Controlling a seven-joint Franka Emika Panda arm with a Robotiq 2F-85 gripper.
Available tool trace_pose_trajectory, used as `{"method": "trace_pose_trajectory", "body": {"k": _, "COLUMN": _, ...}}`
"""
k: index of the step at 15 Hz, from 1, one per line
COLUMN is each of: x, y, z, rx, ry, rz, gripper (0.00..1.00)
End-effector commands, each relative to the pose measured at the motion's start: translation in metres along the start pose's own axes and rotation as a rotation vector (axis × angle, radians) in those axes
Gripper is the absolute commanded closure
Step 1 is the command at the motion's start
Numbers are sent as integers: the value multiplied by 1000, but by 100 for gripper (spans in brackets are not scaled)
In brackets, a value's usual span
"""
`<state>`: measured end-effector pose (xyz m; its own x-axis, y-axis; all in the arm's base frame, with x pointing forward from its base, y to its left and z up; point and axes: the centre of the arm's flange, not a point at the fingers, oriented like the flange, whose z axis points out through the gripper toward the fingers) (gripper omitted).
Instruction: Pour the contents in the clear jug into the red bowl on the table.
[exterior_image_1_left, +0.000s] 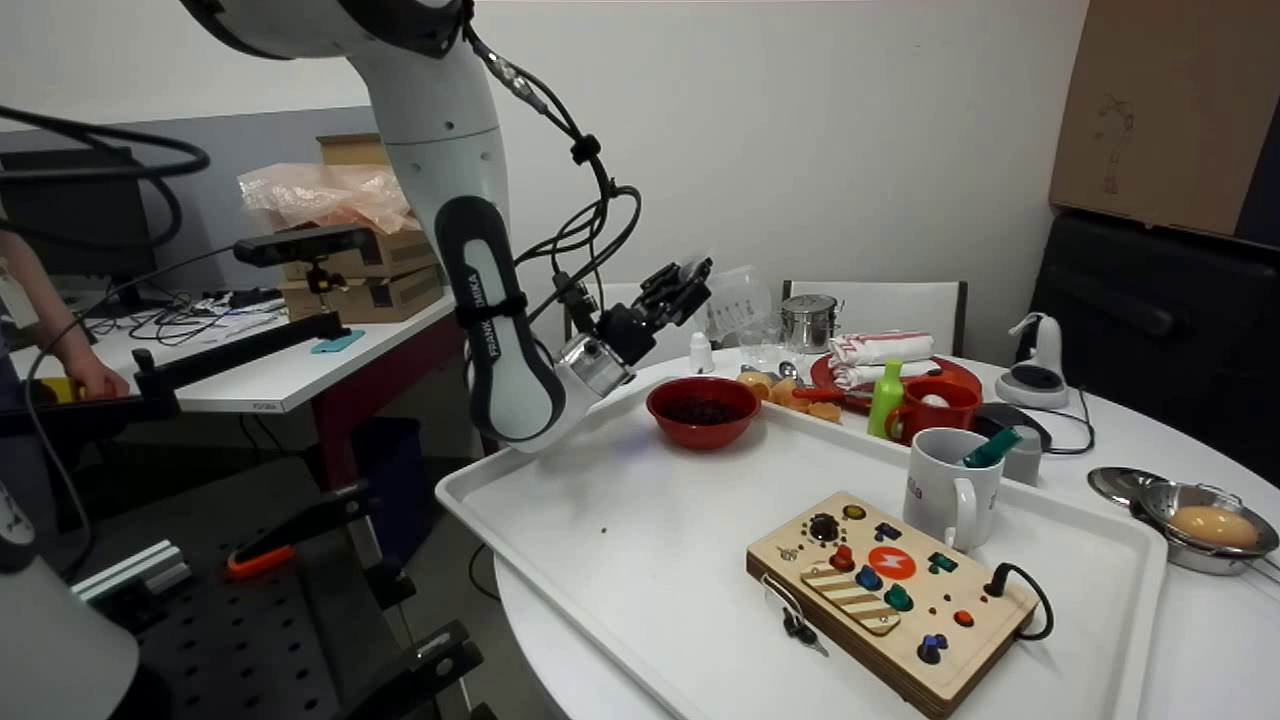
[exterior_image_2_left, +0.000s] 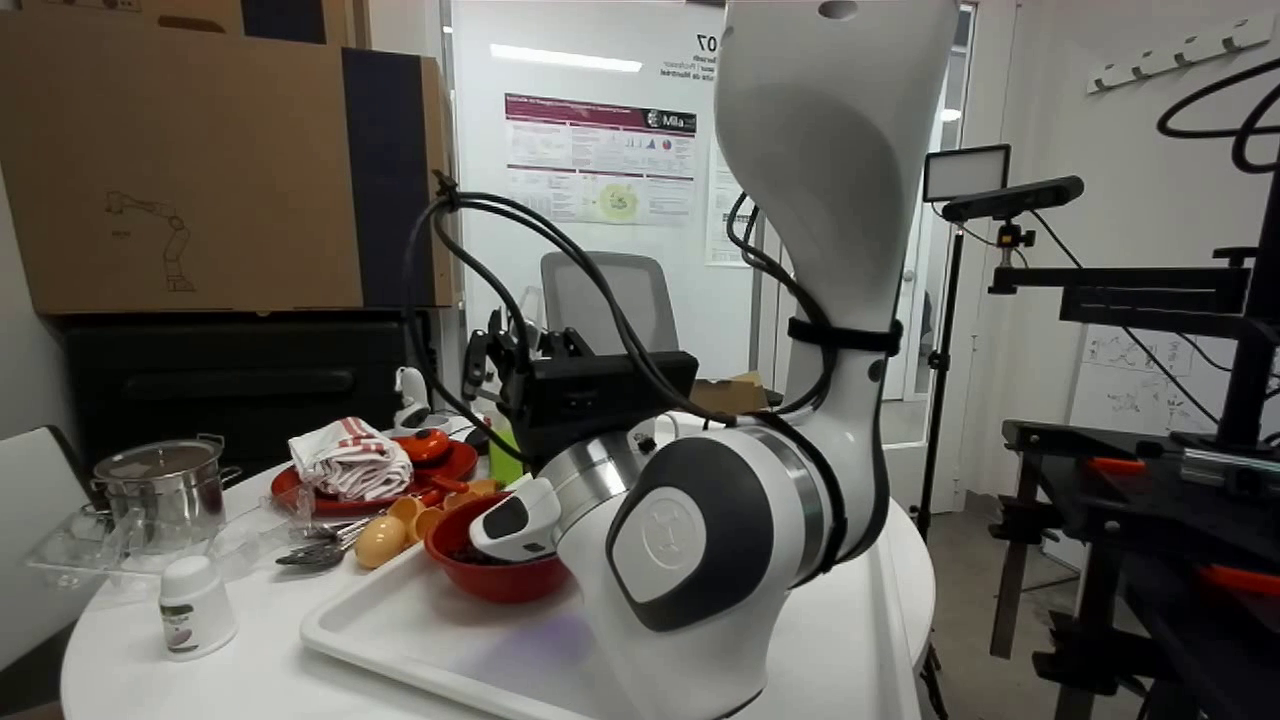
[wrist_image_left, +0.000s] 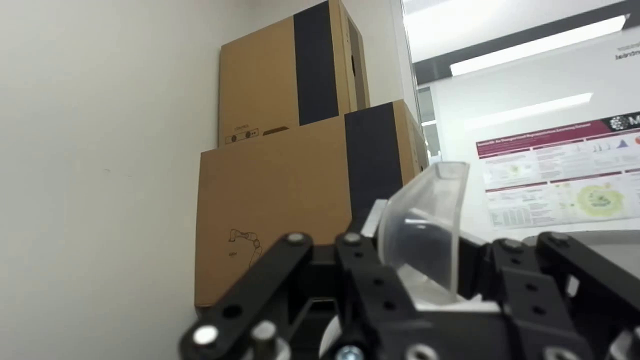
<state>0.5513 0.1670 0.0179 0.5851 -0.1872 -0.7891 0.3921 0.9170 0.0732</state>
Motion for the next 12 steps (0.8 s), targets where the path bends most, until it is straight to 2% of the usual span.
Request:
{"method": "trace_pose_trajectory", "body": {"k": 1, "x": 5, "y": 4, "z": -1, "rx": -66, "ry": -102, "rz": -34, "gripper": 90}}
{"method": "trace_pose_trajectory", "body": {"k": 5, "x": 3, "y": 4, "z": -1, "rx": -102, "ry": -172, "rz": -46, "gripper": 89}}
{"method": "trace_pose_trajectory", "body": {"k": 12, "x": -6, "y": 7, "z": 2, "rx": -206, "ry": -356, "rz": -66, "gripper": 89}}
